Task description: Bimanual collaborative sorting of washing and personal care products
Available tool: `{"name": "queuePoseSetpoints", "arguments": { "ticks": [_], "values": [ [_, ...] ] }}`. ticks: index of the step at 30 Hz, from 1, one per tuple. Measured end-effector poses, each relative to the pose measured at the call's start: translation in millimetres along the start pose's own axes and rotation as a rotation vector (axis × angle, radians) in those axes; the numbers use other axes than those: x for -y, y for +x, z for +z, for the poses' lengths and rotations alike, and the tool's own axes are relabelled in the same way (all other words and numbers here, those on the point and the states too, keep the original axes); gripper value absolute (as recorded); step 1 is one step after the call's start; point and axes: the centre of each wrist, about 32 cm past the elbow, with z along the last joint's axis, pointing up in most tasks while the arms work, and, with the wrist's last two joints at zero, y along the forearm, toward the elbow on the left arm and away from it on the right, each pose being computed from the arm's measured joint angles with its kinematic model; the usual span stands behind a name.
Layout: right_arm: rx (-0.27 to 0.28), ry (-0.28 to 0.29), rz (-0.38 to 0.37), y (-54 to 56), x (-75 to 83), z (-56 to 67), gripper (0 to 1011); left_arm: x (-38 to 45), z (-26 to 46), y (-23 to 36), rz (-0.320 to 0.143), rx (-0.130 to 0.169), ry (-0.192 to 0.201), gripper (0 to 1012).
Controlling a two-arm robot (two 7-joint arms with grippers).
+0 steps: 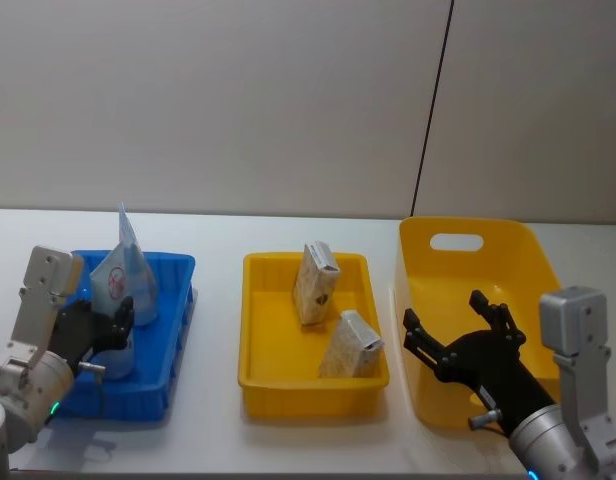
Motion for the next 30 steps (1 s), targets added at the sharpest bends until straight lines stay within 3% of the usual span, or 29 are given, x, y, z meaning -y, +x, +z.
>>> {"name": "queuePoseSetpoints", "arguments": {
  "ticks": [11, 17, 30],
  "values": [
    [0.0, 0.0, 0.0, 0.0, 0.0, 0.0, 1000, -1.5, 3.2, -1.1, 0.002, 0.0, -0.004, 289],
    [0.0, 0.0, 0.0, 0.0, 0.0, 0.0, 1000, -5.9, 7.6, -1.0, 0.003, 0.003, -0.025, 272],
    [0.0, 0.0, 0.0, 0.0, 0.0, 0.0, 1000, -28.4, 22.9, 3.8, -0.008, 0.006, -0.115, 269]
  ]
}}
